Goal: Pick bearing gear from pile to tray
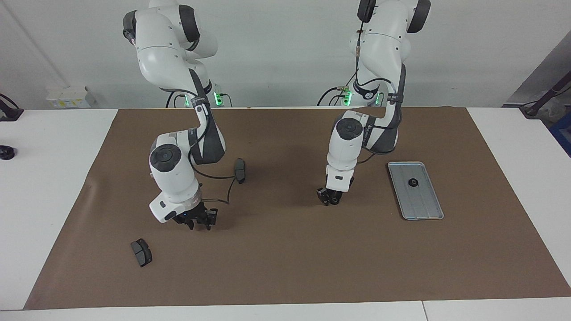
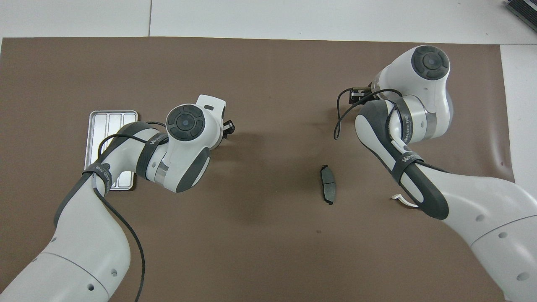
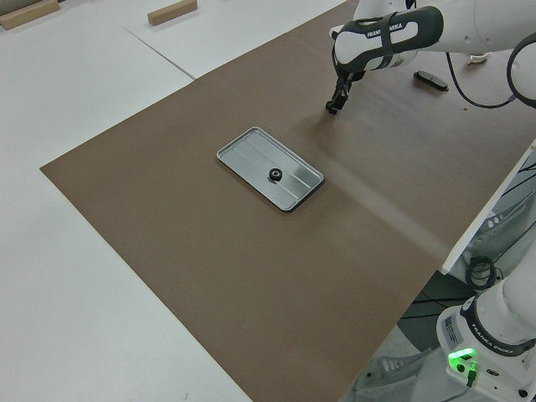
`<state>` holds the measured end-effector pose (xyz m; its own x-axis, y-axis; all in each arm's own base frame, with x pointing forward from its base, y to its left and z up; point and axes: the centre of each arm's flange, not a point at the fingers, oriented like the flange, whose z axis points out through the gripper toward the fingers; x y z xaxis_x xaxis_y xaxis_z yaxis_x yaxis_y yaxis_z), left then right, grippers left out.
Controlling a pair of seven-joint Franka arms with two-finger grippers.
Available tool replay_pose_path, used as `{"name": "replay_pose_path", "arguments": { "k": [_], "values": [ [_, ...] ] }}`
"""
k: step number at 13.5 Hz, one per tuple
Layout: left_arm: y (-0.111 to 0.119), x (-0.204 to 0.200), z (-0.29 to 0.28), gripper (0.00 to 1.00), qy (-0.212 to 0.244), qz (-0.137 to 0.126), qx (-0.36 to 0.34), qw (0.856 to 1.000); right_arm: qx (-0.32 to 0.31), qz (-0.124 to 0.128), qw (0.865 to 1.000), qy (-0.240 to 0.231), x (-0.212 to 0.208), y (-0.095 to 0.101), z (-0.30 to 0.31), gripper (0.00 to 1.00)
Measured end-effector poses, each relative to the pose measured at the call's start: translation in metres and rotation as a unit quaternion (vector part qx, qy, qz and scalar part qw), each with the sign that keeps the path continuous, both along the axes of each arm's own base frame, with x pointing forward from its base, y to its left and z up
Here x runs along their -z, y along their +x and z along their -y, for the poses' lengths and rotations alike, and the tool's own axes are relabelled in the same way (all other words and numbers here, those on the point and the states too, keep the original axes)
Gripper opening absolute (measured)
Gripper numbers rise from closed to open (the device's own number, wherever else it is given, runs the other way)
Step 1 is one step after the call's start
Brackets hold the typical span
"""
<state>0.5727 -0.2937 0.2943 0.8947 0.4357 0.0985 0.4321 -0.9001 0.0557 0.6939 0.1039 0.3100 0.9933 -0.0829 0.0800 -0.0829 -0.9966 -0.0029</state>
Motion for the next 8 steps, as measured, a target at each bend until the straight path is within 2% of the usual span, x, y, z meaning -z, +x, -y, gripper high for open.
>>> {"name": "replay_pose_path", "arguments": {
  "k": [1,3,6,8],
  "values": [
    [-0.001,0.0,0.0,0.53,0.0,0.0,0.0,1.0,0.0,-0.006,1.0,-0.001,0.004,-0.005,0.001,0.57],
    [-0.001,-0.005,-0.003,0.35,0.001,0.001,-0.001,1.0,0.001,-0.016,1.0,-0.003,0.009,-0.013,0.004,0.55],
    [0.009,-0.024,-0.01,0.35,0.009,-0.004,-0.006,1.0,0.002,-0.023,1.0,-0.005,0.012,-0.02,0.007,0.52],
    [0.024,-0.06,-0.044,0.35,0.015,0.0,-0.005,1.0,0.003,-0.026,1.0,-0.005,0.014,-0.023,0.009,0.49]
  ]
}}
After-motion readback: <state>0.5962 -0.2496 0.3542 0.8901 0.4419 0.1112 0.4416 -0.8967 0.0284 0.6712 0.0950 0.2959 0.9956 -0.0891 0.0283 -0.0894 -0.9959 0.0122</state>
